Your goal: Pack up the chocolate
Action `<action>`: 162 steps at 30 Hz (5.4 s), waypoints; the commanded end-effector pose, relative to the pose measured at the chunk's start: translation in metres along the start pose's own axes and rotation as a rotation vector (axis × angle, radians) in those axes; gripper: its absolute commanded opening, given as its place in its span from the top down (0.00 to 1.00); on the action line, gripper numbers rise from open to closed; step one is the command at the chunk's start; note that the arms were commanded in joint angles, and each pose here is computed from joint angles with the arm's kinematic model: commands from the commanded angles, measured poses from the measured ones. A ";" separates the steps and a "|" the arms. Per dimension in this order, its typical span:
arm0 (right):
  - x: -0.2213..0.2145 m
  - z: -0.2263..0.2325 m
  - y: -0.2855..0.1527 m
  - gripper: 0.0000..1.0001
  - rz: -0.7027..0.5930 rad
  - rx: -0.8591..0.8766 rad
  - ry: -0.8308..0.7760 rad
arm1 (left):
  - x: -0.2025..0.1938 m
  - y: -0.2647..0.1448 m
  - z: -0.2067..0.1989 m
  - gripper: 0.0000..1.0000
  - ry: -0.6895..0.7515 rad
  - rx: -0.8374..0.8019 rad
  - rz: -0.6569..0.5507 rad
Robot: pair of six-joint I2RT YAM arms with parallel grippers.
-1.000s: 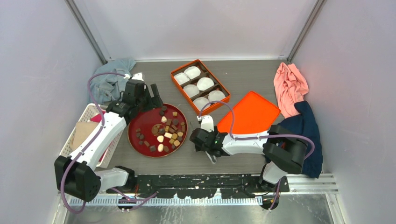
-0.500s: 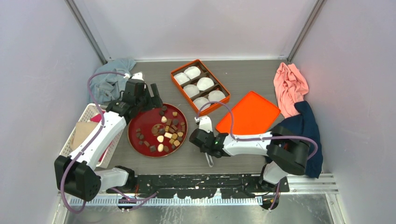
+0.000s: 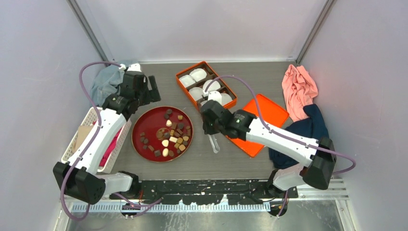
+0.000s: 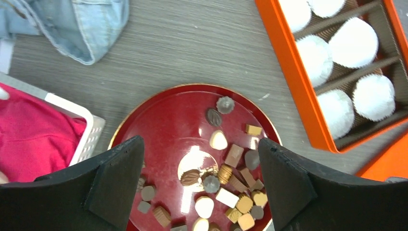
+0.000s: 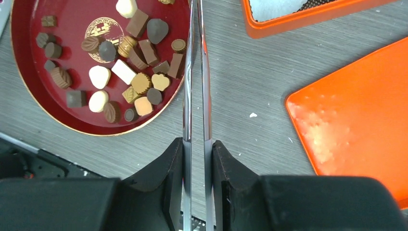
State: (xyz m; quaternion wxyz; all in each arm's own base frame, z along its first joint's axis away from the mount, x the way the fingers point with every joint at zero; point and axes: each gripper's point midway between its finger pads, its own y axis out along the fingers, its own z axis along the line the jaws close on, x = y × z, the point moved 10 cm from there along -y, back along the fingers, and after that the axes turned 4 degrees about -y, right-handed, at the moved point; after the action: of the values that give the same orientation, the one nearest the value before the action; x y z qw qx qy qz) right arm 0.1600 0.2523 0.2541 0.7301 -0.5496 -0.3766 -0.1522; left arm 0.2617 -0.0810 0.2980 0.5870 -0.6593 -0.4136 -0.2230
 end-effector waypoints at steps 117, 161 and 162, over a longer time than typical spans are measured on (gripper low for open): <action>0.012 0.056 0.100 0.47 0.455 -0.038 -0.305 | -0.021 0.007 0.028 0.16 -0.058 0.048 0.182; 0.049 0.066 0.074 0.79 0.359 0.045 -0.315 | -0.022 0.004 0.030 0.16 -0.056 0.048 0.171; 0.052 0.067 0.070 0.80 0.344 0.057 -0.307 | -0.020 0.003 0.029 0.15 -0.053 0.046 0.168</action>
State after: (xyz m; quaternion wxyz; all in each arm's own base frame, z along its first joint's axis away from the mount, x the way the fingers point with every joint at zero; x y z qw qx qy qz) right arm 0.2160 0.3498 0.1898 0.6631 -0.6513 -0.3447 0.1317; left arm 0.2464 -0.0588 0.2600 0.6250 -0.6860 -0.3506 -0.1263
